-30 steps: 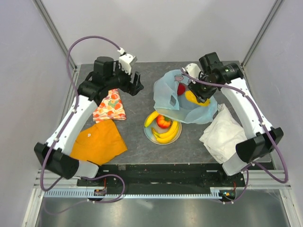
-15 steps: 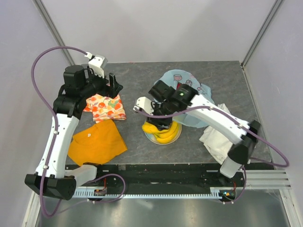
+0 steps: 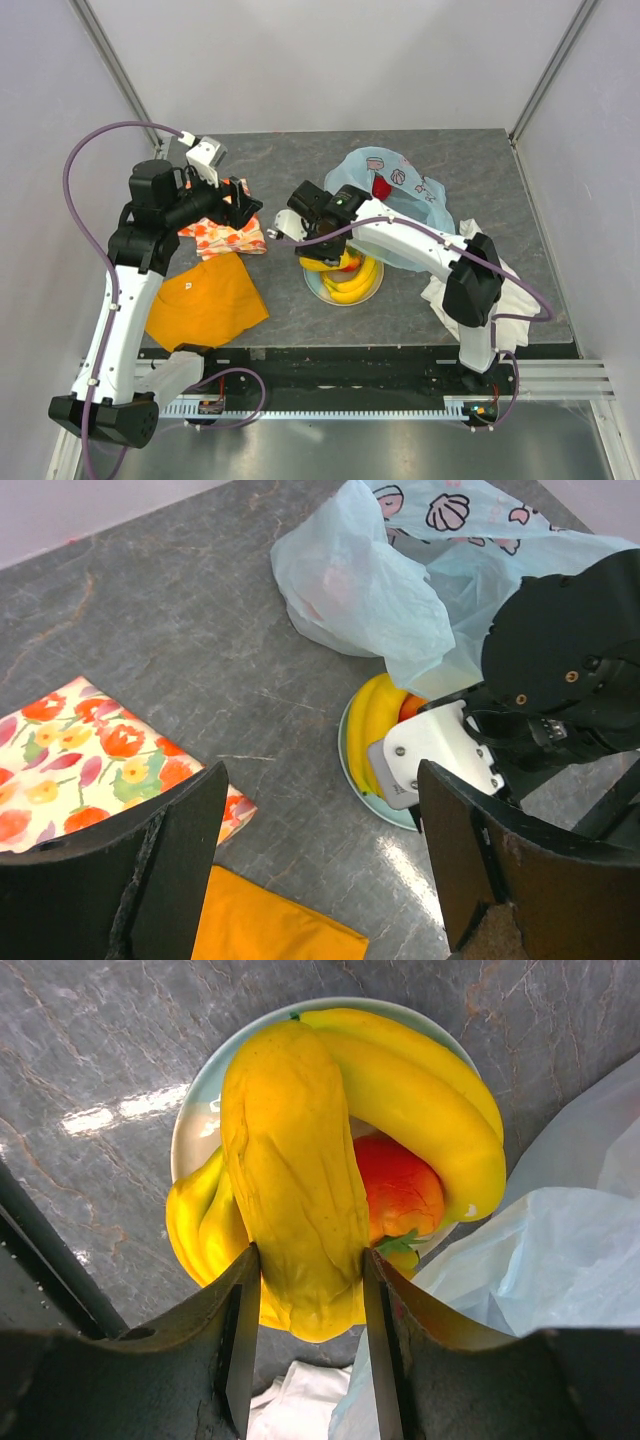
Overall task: Take the fake fruits out of the plastic bag
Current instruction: Place the fake fruit on the plate.
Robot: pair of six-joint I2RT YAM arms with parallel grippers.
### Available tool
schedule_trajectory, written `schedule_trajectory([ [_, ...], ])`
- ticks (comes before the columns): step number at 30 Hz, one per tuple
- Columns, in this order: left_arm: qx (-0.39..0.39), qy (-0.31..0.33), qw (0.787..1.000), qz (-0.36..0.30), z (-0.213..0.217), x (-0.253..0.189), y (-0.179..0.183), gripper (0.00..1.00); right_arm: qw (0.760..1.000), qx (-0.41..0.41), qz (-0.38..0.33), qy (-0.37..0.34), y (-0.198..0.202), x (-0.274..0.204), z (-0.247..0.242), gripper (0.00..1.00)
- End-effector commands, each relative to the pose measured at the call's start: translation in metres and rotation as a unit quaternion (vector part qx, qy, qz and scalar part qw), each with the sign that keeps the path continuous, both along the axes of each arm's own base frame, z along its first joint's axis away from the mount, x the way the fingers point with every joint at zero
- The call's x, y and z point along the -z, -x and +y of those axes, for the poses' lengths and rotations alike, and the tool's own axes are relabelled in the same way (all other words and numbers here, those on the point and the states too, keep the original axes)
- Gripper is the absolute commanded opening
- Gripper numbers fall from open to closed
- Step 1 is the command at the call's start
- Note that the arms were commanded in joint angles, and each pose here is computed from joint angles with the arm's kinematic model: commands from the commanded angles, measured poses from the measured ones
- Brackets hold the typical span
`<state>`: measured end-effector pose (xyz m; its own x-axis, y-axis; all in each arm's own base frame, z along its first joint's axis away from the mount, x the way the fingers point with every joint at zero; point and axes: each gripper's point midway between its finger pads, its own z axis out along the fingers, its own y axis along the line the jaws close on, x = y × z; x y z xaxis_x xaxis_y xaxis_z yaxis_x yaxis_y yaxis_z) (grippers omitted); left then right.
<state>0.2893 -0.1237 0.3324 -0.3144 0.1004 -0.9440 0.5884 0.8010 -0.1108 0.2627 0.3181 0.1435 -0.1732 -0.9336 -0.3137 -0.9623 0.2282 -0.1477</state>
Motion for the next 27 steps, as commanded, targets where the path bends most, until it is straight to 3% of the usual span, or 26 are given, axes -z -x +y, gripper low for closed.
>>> schedule_trajectory([
  [1,0.014,0.019,1.000,-0.007,-0.005,-0.006,0.006,0.83,1.000,0.012,-0.012,0.025,-0.002,0.012,-0.007,0.17],
  [15,0.021,0.030,0.999,-0.002,-0.009,-0.004,0.003,0.83,0.997,0.000,0.042,0.058,0.028,0.030,-0.027,0.16],
  [27,0.021,0.038,0.999,0.003,-0.006,0.000,0.004,0.83,0.994,-0.004,0.040,0.097,0.035,0.040,-0.052,0.15],
])
